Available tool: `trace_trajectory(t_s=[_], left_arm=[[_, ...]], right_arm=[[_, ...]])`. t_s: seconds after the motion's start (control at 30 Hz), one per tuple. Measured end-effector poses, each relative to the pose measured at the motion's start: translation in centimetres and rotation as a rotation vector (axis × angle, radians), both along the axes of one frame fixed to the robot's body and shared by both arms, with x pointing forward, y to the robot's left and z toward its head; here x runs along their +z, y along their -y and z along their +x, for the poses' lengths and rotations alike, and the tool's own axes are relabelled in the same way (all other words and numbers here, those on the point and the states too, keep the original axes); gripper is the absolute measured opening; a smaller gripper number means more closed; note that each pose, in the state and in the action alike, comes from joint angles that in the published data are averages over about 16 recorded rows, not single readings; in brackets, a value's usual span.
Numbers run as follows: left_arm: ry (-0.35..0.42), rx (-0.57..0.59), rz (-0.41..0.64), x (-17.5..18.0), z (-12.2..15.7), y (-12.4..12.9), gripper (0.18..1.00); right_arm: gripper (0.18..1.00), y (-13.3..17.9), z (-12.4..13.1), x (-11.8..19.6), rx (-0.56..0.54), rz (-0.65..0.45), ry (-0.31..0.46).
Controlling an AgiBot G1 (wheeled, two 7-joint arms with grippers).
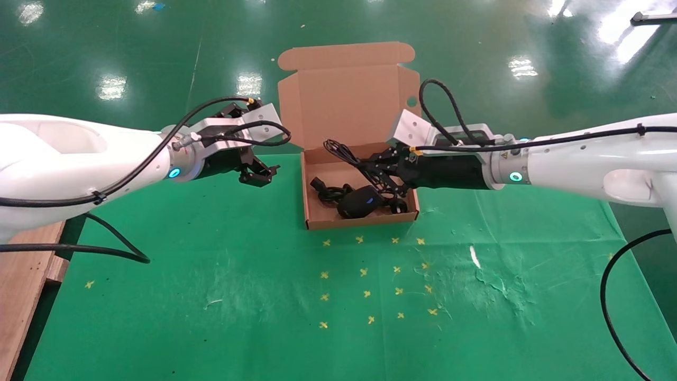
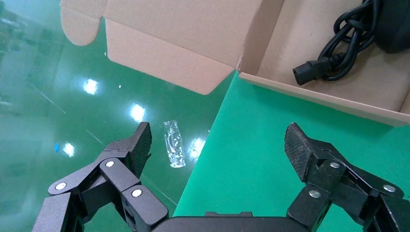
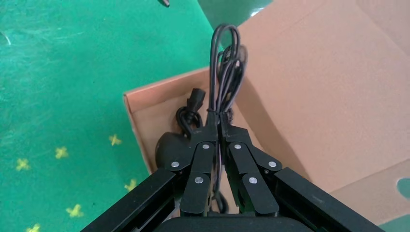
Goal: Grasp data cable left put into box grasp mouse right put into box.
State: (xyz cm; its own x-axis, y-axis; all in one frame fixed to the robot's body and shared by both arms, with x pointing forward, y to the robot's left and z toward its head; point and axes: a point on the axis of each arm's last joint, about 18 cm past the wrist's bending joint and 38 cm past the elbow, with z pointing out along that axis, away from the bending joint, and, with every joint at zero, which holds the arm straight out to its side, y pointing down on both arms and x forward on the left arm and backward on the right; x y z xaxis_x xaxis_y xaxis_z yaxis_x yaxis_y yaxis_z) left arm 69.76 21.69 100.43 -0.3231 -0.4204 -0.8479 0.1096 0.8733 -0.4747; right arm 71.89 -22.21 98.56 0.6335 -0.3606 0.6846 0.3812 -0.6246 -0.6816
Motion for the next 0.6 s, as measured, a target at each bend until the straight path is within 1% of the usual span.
trace_trajectory(t_s=[0.2, 0.4, 0.6], left_arm=[[-0.001, -0.001, -0.001, 0.0, 0.0, 0.1, 1.000], [-0.002, -0.002, -0.002, 0.0, 0.0, 0.1, 1.001], [-0.002, -0.003, -0.002, 0.0, 0.1, 0.1, 1.001]], right_arm=[[0.232, 0.1, -0.2, 0.3, 0.003, 0.001, 0.006], [0.298, 0.3, -0.6, 0.4, 0.013, 0.015, 0.009], [0.407, 0.9, -1.4, 0.4, 0.035, 0.059, 0.004]])
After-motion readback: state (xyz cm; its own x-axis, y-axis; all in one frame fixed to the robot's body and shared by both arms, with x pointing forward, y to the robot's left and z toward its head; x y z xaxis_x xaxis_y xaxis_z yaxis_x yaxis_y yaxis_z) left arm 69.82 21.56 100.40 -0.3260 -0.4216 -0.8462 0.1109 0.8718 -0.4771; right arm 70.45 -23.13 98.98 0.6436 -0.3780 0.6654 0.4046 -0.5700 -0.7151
